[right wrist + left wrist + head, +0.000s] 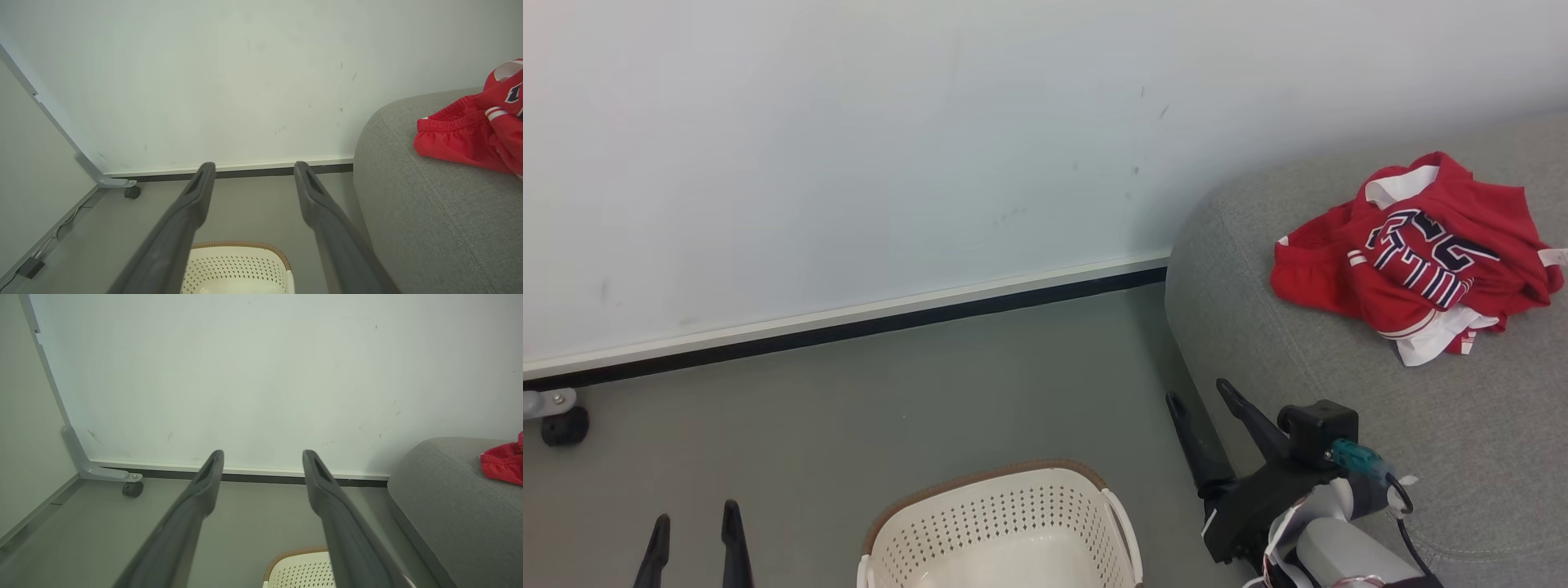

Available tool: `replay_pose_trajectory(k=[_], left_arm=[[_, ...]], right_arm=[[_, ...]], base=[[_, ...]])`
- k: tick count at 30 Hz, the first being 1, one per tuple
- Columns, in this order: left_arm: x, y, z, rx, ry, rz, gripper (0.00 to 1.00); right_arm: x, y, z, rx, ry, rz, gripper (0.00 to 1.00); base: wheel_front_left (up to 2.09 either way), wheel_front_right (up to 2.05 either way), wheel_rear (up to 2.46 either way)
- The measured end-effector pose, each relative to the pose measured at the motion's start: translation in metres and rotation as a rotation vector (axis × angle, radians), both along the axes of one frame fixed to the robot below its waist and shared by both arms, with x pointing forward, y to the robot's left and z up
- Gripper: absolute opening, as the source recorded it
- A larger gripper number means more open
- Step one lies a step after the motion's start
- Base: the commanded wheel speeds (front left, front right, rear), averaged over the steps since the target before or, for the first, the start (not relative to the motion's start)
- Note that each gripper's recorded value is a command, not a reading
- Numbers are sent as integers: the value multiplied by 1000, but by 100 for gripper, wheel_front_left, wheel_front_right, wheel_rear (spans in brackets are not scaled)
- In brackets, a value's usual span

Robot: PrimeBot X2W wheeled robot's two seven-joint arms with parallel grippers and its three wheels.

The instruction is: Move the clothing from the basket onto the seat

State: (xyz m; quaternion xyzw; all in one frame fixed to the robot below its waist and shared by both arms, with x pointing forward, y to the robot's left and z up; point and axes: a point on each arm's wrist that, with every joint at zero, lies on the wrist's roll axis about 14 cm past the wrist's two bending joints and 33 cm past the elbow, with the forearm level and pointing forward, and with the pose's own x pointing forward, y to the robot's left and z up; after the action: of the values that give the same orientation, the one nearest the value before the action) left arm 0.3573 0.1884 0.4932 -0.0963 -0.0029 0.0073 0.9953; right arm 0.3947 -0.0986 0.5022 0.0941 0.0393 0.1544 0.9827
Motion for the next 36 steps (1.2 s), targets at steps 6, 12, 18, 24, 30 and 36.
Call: replay_pose_trajectory(k=[6, 12, 18, 24, 30, 36], left_arm=[[-4, 0, 3, 2, -11, 5, 100], [-12, 2, 1, 30, -6, 13, 100], [-17, 6, 0, 43, -3, 22, 100], [-21, 7, 0, 57, -1, 22, 100], [-21, 8, -1, 67, 0, 28, 100], [-21, 8, -1, 85, 1, 27, 100]], right_arm=[[-10, -6, 3, 12, -23, -40, 100], [-22, -12, 3, 14, -39, -58, 100], [-32, -18, 3, 17, -52, -82, 100], [-36, -22, 9, 27, -76, -100, 100], [-38, -25, 14, 24, -99, -114, 100], [-39, -28, 17, 25, -112, -126, 100]], base=[[0, 0, 0], [0, 0, 0], [0, 0, 0], [0, 0, 0], [0, 0, 0], [0, 0, 0]])
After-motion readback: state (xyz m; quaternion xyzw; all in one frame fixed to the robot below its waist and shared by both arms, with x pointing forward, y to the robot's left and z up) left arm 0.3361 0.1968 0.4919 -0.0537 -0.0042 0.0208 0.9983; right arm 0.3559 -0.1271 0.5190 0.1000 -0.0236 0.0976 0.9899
